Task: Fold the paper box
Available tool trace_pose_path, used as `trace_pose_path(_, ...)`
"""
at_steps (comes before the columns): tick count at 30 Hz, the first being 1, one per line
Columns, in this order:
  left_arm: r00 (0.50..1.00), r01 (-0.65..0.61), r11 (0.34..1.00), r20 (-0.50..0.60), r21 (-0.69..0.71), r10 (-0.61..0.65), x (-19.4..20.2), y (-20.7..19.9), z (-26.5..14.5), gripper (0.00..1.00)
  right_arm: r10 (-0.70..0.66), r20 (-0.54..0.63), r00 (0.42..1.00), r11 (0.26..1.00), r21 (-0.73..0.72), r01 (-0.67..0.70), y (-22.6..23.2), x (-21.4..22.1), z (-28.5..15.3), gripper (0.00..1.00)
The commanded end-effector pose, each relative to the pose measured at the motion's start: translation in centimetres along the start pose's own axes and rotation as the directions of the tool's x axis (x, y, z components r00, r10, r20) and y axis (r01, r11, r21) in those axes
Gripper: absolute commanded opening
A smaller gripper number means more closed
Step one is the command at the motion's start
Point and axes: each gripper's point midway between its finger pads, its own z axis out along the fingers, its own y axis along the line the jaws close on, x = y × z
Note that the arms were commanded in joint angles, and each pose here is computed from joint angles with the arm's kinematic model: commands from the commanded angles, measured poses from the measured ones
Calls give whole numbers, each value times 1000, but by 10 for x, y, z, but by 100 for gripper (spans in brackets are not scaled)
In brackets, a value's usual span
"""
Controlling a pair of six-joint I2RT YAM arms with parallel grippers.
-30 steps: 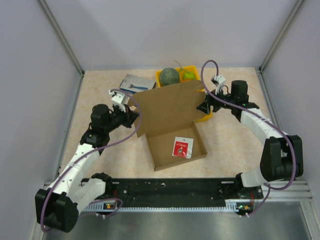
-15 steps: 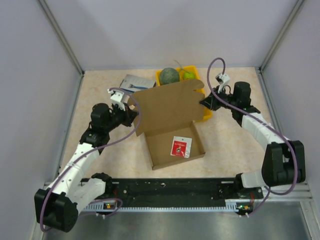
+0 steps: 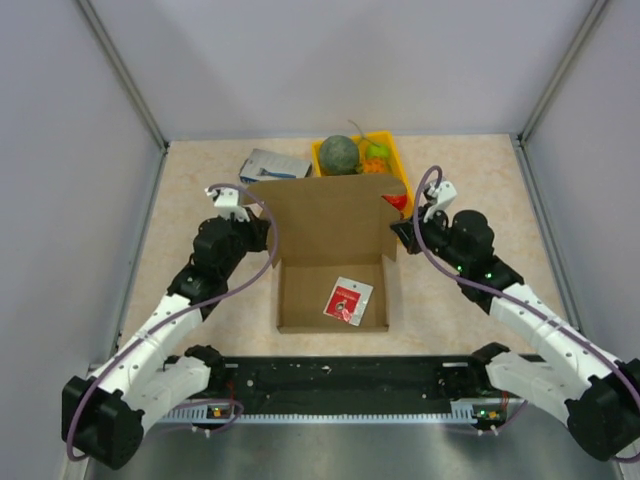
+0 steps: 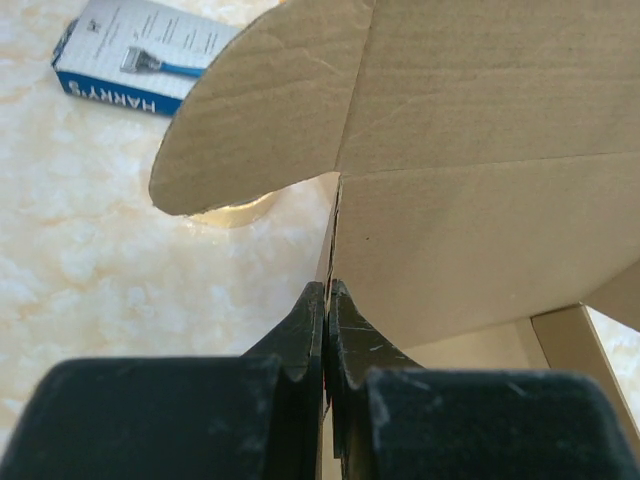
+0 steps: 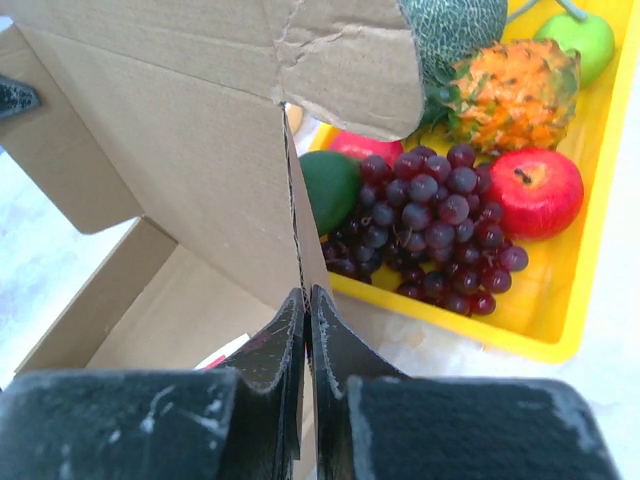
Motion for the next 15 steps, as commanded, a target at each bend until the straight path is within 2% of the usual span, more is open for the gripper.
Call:
trace_pose_path(1,991,92,995,101,-25,-89,-10,-5,-1,0,75,33,997,981,175,-79,-10,5,-7,0)
trace_pose_path(11,990,100,995,97,-14,-98,15,-20,-14,0,126,15,992,934,336,-124,4,42,-20,0)
trace_pose_path(15,991,103,995,84,-10,-102,30,-20,-20,0,166,43,985,888,429,-168,2,57,-28,0)
